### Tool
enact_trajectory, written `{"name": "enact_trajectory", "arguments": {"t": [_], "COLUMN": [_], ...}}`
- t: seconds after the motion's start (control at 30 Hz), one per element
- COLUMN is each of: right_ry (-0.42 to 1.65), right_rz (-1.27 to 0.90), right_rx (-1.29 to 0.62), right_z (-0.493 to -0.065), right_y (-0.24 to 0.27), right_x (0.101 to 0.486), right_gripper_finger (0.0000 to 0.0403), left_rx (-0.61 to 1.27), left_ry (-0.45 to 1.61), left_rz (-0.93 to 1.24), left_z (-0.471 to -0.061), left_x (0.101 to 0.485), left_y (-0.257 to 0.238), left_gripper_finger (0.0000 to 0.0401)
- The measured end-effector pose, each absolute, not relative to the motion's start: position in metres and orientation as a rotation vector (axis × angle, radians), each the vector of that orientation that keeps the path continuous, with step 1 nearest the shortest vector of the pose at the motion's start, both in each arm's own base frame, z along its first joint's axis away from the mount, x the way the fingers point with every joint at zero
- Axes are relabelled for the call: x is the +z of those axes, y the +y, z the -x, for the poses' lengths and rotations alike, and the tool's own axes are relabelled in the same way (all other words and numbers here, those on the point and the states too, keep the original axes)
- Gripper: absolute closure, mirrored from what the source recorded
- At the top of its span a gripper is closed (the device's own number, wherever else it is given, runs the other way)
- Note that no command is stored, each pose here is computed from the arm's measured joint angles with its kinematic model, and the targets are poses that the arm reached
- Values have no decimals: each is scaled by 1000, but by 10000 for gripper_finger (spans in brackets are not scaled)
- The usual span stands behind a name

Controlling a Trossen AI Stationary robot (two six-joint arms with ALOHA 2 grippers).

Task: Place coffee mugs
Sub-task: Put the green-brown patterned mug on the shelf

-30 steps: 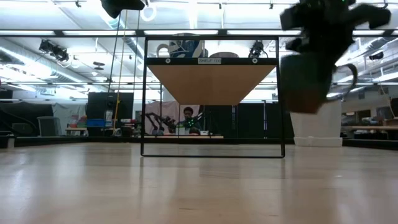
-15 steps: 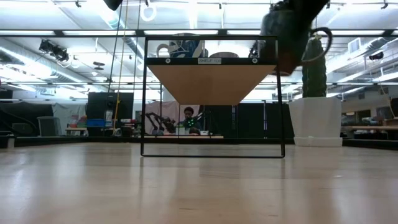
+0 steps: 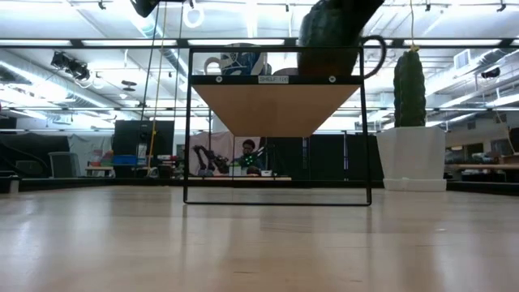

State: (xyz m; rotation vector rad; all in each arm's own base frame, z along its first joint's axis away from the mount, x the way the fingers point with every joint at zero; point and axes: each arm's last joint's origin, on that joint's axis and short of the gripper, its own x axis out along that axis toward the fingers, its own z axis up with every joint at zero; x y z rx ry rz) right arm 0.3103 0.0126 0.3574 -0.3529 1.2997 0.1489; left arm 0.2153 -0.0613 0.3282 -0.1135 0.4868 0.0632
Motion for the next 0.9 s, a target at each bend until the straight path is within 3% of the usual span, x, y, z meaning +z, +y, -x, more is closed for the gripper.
{"name": "enact_trajectory", "arguments": {"t": [0.9], "right_ry": [1246], "right_rz": [330], "right_rx": [148], "right_z": [-343], "right_y": [-27], "right_x": [339], "right_gripper_finger": [353], "left_rx": [102], "left_ry": [479], "left_rz": [155], "left_z": [-216], "left_x": [328], "left_y": [-61], "left_gripper_finger": [209]}}
